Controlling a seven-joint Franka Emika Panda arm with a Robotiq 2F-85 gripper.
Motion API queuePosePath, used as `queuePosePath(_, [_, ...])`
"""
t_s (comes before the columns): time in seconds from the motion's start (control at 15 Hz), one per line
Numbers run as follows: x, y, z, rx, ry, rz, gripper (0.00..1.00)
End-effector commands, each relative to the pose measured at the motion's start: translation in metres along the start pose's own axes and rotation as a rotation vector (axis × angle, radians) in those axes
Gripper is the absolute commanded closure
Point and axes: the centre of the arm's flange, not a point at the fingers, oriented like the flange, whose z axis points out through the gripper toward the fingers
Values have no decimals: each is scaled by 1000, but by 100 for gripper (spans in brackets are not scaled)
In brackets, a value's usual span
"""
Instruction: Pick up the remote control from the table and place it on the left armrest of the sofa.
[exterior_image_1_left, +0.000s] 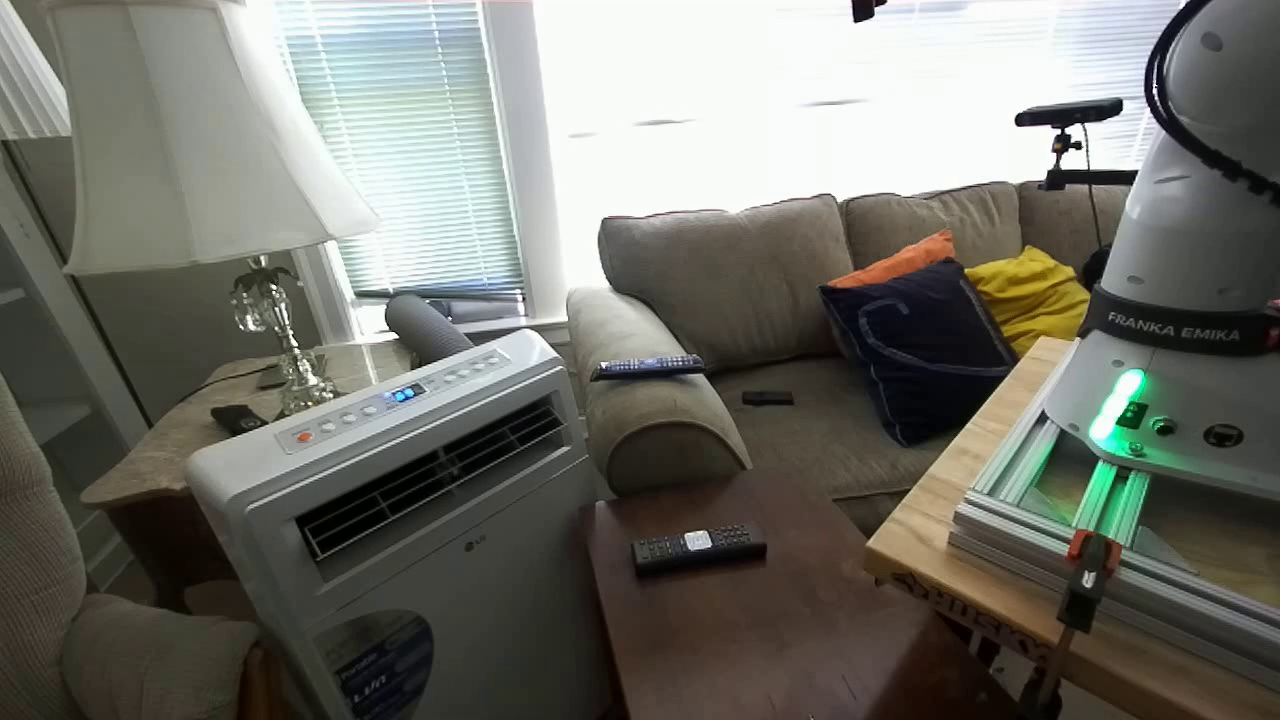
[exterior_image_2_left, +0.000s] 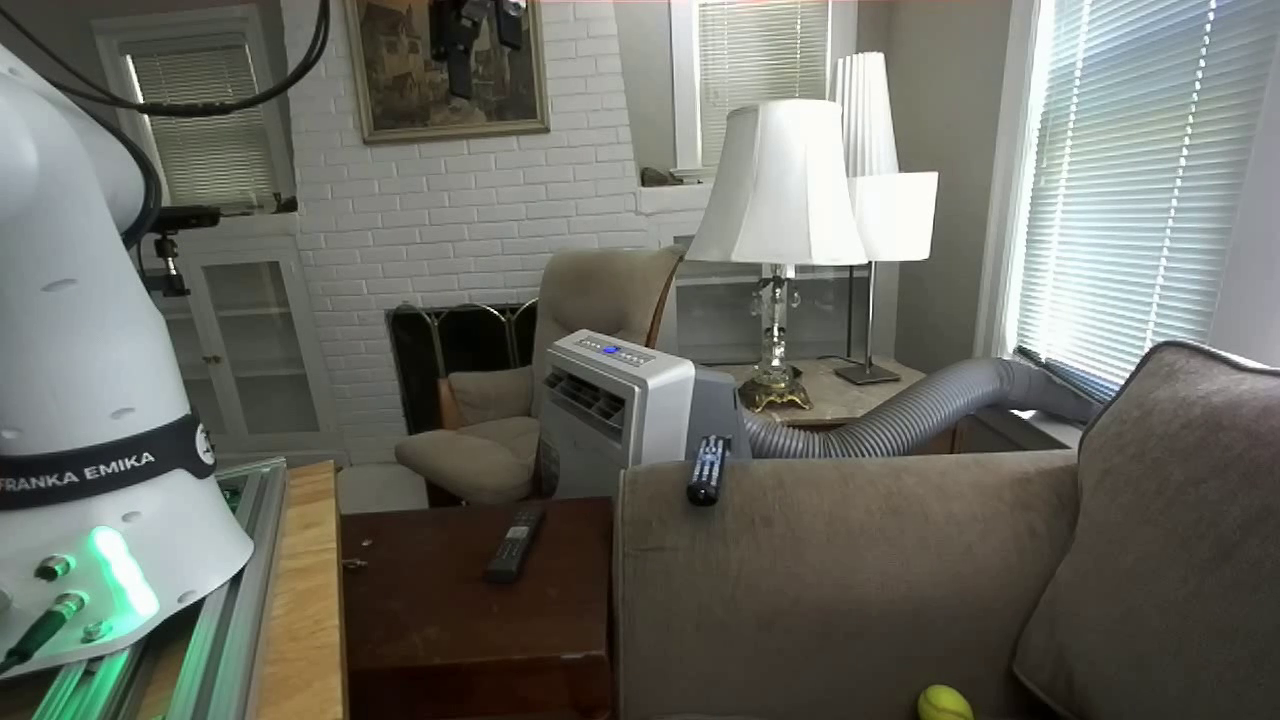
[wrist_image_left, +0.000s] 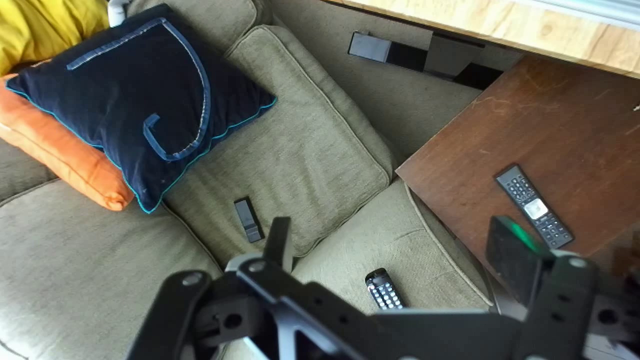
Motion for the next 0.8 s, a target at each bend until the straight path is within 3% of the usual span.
queuePosePath(0.0, [0,0,0,0,0,0,0])
queuePosePath(0.33, [2,3,6,-8,-6,29,0])
queuePosePath(0.73, [63,-44,54,-34,15,-192,0])
